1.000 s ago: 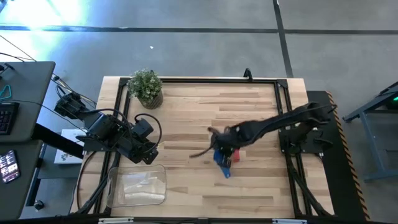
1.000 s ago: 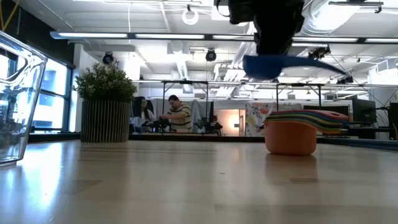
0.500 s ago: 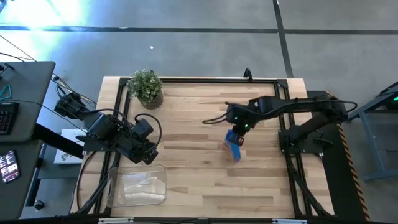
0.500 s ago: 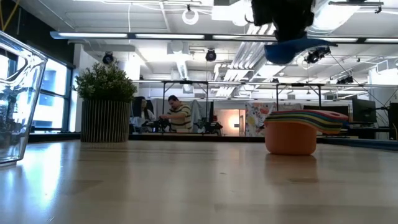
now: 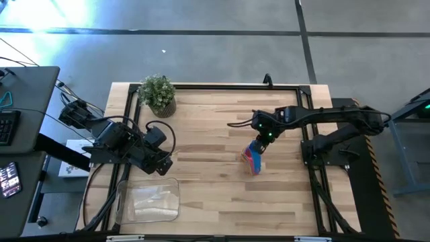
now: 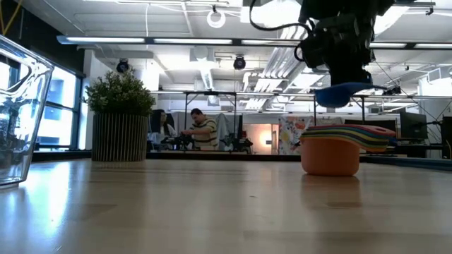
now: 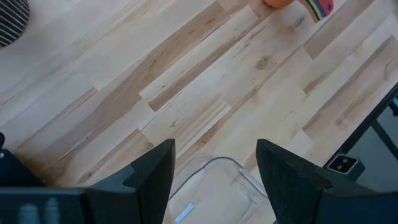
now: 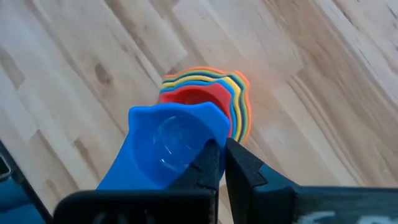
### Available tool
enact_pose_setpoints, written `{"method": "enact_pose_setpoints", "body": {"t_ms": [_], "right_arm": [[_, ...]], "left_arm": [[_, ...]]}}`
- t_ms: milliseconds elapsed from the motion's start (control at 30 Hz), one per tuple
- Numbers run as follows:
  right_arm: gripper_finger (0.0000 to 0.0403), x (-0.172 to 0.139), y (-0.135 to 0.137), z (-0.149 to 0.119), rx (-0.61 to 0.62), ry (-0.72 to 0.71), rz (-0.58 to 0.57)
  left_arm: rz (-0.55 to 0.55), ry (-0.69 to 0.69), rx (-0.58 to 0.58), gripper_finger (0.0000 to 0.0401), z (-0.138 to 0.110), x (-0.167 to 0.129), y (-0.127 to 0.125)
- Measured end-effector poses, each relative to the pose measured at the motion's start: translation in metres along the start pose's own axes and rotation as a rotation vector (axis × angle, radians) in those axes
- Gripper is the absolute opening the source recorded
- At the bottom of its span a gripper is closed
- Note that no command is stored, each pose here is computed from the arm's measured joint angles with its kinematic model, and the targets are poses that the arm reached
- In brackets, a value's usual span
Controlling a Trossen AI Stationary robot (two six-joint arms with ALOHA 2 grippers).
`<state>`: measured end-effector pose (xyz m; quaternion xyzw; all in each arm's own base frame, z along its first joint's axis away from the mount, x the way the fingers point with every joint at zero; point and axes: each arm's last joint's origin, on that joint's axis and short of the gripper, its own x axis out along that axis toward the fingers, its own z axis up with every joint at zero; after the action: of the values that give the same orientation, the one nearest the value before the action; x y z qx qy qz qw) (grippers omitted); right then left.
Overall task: Nest measuring cups in basket
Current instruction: Stack the blue measuring cup on top of the red measuring cup
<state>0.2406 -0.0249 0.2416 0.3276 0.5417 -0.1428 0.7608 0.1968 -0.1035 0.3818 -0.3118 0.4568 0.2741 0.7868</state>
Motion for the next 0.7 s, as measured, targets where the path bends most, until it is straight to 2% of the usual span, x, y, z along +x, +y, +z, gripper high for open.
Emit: {"method": "enact_pose_setpoints", "body": {"t_ms": [333, 700], "right_arm": [[0.0, 0.015, -0.004, -0.001, -0.004, -0.021, 0.01], [0.0, 0.042, 0.002, 0.0, -0.047, 0.067, 0.02]], "left_arm": [[0.016, -0.01, -0.026, 0.0216, 0.008, 0.003, 0.002], [0.027, -0.023, -0.06, 0.0216, 0.018, 0.006, 0.005]]}}
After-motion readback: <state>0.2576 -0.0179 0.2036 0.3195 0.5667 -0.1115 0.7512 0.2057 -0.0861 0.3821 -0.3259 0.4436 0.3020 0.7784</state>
